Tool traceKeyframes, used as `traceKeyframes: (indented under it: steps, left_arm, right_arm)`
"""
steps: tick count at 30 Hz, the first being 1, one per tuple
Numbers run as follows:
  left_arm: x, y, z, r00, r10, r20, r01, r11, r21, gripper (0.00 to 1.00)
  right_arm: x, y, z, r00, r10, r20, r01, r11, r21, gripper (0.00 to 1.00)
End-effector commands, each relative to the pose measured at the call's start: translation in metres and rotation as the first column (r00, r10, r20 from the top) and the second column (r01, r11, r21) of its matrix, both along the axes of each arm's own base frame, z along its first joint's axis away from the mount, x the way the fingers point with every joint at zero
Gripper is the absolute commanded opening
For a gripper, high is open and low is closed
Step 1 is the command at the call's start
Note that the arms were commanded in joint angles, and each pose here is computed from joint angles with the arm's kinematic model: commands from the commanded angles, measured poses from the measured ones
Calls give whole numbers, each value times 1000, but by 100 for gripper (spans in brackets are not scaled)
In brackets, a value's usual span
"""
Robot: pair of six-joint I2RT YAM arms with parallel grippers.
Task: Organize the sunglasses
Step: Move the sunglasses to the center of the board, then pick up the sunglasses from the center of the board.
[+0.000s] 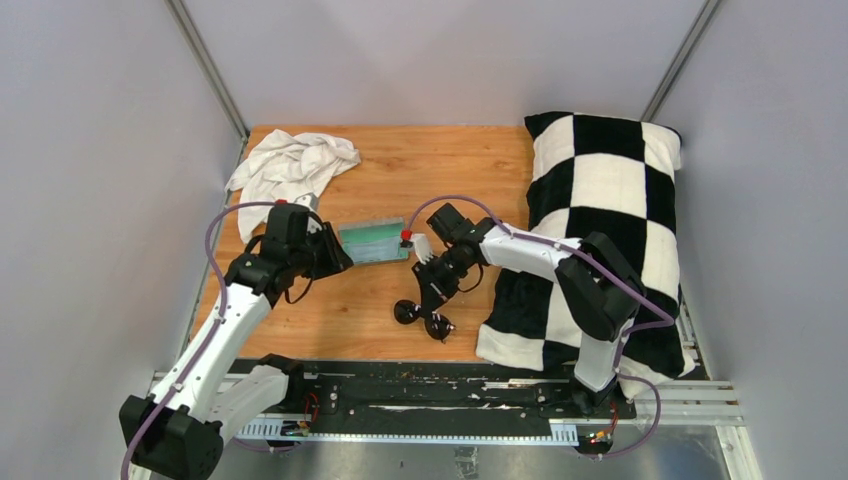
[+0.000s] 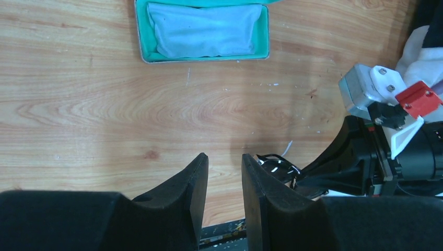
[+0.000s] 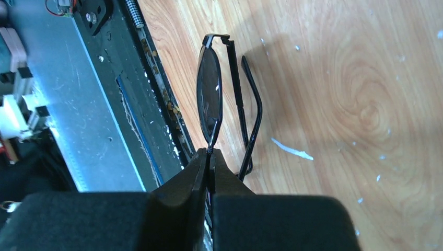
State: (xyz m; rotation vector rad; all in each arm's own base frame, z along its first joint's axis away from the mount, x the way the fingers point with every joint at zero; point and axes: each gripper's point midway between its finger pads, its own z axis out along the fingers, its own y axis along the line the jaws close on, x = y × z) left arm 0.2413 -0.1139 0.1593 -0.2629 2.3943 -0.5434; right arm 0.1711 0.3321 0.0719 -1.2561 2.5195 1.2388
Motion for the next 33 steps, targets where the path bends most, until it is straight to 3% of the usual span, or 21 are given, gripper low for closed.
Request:
traceKeyframes:
  steps: [1,3,4,8,13,19,22,33]
  left_arm:
    - [-4,1,5,1000,6,3,-6,1000,0,35]
    - [-4,1,4,1000,5,0,-5,1000,0,35]
    - [-4,1,3,1000,4,-4,-4,1000,2,35]
    - [-2,0,2,1000,2,-16,-2,1000,4,35]
    - [2,1,4,1000,4,-7,-4,1000,10,35]
    - [7,12,3,999,42,-2,-42,998,47,36]
    - [8,14,-1,999,50,-18,-49,998,50,36]
    - [6,15,-6,998,50,-28,-49,997,55,36]
  right_arm:
    - [9,3,7,986,100,130,-100,995,-7,13]
    - [18,1,6,978,93,185,-87,995,-37,36]
    - [21,1,6,974,88,211,-78,995,-55,41]
    - [25,-4,3,953,85,289,-52,992,-118,53]
    - [31,-15,3,905,50,423,39,979,-199,55]
    - [27,-14,22,830,-13,558,86,991,-105,50]
    - [22,-10,19,809,13,588,39,996,-76,48]
    - [33,10,-3,774,83,628,65,976,-209,52]
